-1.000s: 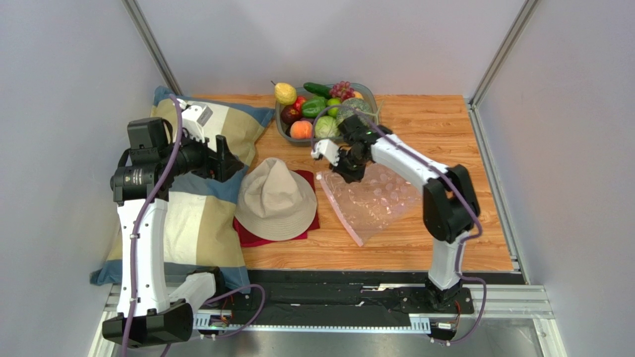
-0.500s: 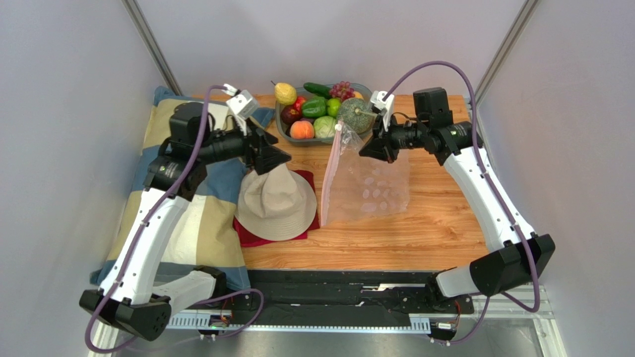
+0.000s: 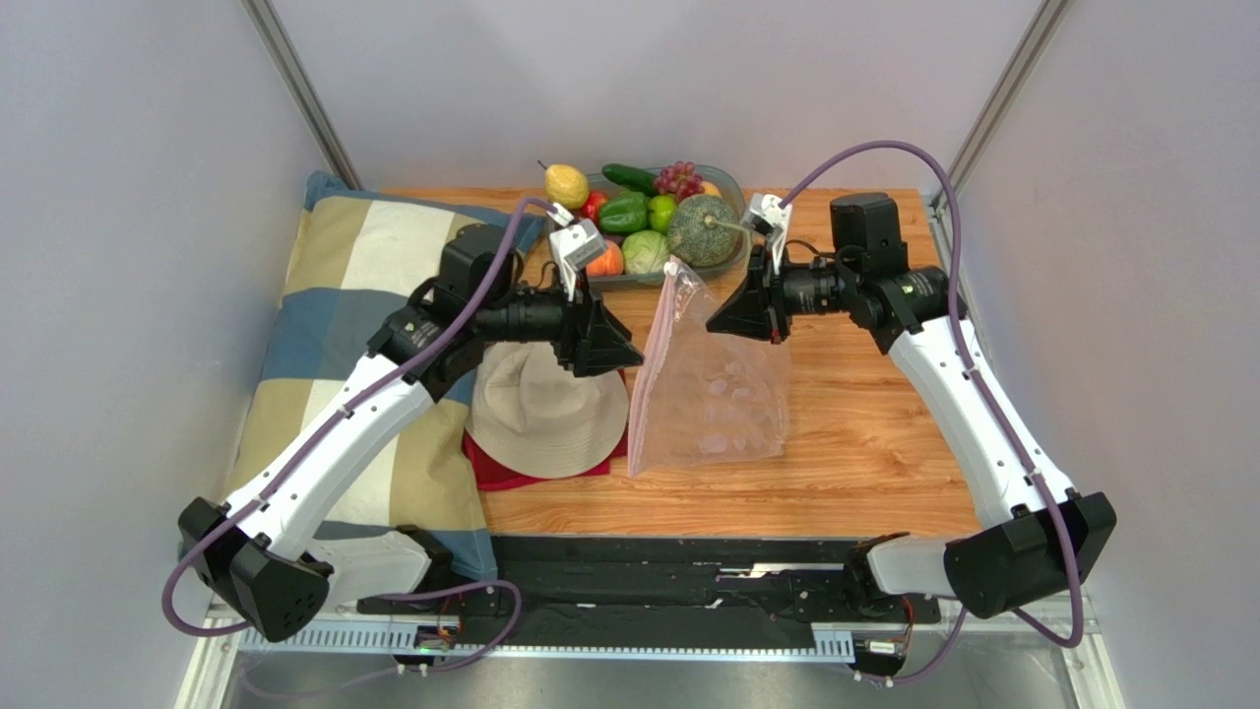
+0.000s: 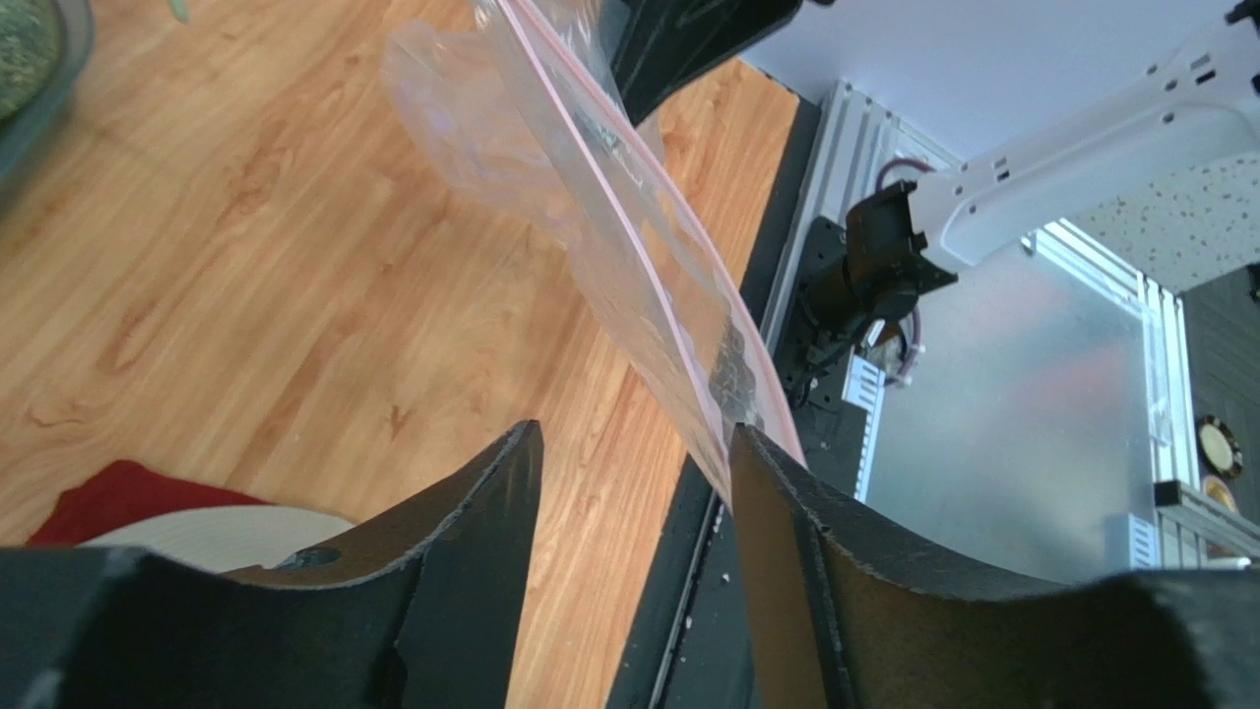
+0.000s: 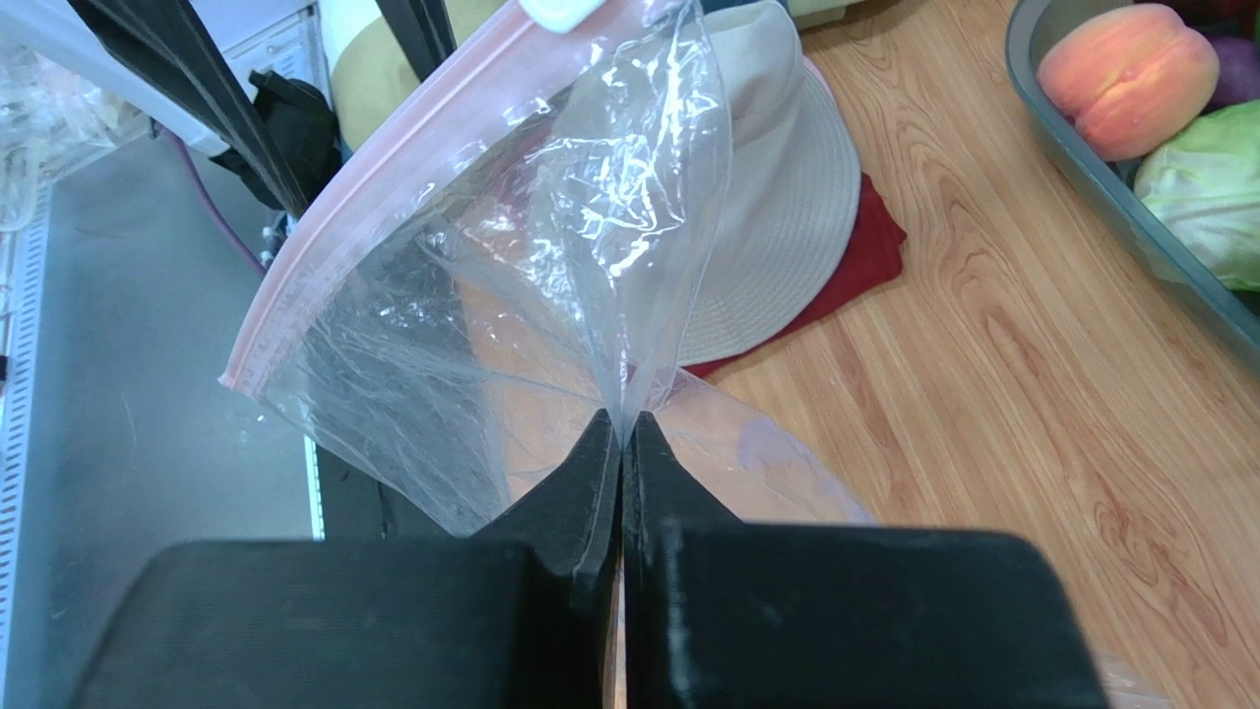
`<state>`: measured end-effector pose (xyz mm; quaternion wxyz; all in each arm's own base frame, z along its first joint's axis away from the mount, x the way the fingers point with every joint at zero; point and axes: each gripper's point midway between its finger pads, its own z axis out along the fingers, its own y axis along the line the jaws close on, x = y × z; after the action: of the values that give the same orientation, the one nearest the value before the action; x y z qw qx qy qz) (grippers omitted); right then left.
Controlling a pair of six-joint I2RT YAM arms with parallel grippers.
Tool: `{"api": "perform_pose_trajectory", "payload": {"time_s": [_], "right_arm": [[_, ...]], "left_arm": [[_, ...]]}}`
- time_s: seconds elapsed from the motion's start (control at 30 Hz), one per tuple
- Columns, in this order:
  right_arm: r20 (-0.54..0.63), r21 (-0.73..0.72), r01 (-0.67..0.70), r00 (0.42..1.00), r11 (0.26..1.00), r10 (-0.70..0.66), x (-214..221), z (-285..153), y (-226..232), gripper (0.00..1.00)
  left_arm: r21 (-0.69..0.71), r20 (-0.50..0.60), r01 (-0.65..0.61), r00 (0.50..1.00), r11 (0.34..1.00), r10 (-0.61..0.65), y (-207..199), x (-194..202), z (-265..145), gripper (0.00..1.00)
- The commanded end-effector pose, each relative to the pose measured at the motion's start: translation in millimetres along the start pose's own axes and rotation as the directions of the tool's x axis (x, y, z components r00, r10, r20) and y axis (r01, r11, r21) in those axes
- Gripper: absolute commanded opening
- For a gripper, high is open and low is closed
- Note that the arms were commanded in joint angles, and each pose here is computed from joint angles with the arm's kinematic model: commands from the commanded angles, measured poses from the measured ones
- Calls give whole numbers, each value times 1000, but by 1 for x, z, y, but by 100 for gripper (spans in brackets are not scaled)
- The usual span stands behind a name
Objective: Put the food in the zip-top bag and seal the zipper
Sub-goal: Pick up the zipper food storage bag at the center of the board, then open the zipper of the food storage bag at the center of the board.
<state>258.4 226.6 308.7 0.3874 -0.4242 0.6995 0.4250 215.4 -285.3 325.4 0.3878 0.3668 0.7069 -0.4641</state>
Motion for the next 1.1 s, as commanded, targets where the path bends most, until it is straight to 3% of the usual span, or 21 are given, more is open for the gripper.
{"api": "perform_pose_trajectory", "payload": {"time_s": [0.0,0.27,0.37,0.47,0.5,0.63,0.7,0.8,0.9,0.93,1.07], "right_arm": [[61,-33,38,998,999,-36,-16,-6,13,0],[70,-44,49,997,998,-46,-20,-8,17,0],[80,-53,40,996,998,-36,-23,-6,16,0],[102,-37,1,995,999,3,-29,0,7,3],[111,-11,-20,994,1000,21,-32,2,-1,11],[150,209,-114,985,971,83,-53,-10,-43,80],[202,328,-180,972,927,118,-62,-35,-63,89],[290,412,-274,944,869,159,-71,-70,-79,92],[320,428,-317,929,846,186,-69,-87,-69,86],[326,418,-331,924,846,200,-68,-88,-61,85],[359,302,-418,882,857,304,-68,-81,-36,81]], "left_arm": [[0,24,-15,1000,1000,15,-6,-3,4,55],[-29,-17,15,1000,999,-16,2,11,13,47],[-43,-39,44,998,998,-45,7,17,16,38],[-12,-40,76,996,997,-76,2,14,19,12],[-16,-26,77,997,997,-78,1,6,19,0],[-119,53,154,987,981,-149,13,-23,18,0],[-171,95,191,980,967,-176,21,-41,19,0],[-280,133,253,966,926,-223,36,-57,26,0],[-401,132,312,950,861,-283,45,-60,47,0],[-460,127,326,945,826,-302,50,-55,50,0],[-460,121,331,943,824,-312,37,-67,84,0]]}}
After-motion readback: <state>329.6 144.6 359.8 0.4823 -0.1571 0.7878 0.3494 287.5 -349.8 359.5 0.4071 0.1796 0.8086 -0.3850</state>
